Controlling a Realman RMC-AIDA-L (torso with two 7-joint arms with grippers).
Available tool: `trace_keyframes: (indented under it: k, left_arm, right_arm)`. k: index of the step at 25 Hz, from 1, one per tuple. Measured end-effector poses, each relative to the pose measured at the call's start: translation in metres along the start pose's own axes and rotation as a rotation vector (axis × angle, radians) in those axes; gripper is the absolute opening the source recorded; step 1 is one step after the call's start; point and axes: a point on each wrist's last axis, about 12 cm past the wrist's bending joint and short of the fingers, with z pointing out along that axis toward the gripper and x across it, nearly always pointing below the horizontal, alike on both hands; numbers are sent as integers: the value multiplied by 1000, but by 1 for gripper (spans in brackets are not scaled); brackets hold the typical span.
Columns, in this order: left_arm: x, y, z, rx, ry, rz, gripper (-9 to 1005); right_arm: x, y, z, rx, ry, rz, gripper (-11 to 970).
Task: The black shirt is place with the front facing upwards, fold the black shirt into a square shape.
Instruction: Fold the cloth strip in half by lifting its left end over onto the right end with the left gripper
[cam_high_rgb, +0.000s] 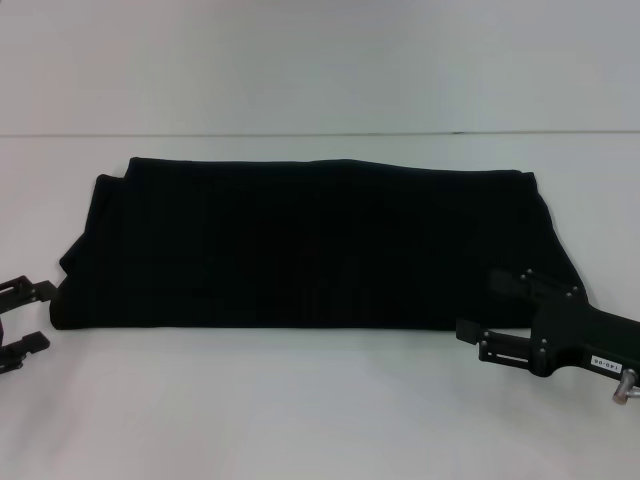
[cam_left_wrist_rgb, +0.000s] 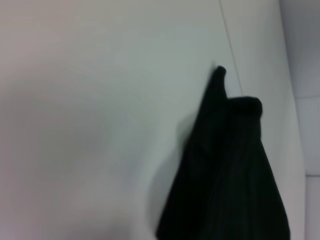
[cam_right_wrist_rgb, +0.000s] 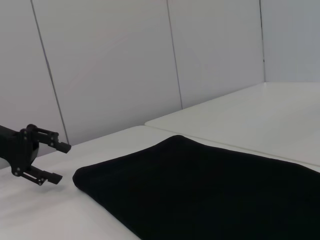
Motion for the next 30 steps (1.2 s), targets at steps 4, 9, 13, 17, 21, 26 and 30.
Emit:
trace_keyframes:
  k: [4, 9, 13, 17, 21, 26, 30]
  left_arm:
    - [-3, 2, 1, -20, -30, -15, 766]
    - [-4, 3, 2, -24, -42, -23, 766]
    - [-3, 2, 7, -23, -44, -27, 767]
    - [-4, 1, 11, -31, -41, -28, 767]
    - [-5, 2, 13, -41, -49, -26, 767]
    - [-6, 1, 17, -55, -47, -13, 767]
    - [-6, -3, 21, -49, -44, -6, 767]
  right_arm:
    - [0, 1, 0, -3, -2, 1, 938]
    - [0, 2, 0, -6, -4, 2, 938]
    - [0, 2, 0, -5, -5, 2, 937]
    - [0, 2, 0, -5, -6, 2, 937]
    - [0, 2, 0, -8, -10, 3, 937]
    - [0, 3, 0, -13, -18, 9, 937]
    - [-1, 3, 0, -12, -19, 11, 937]
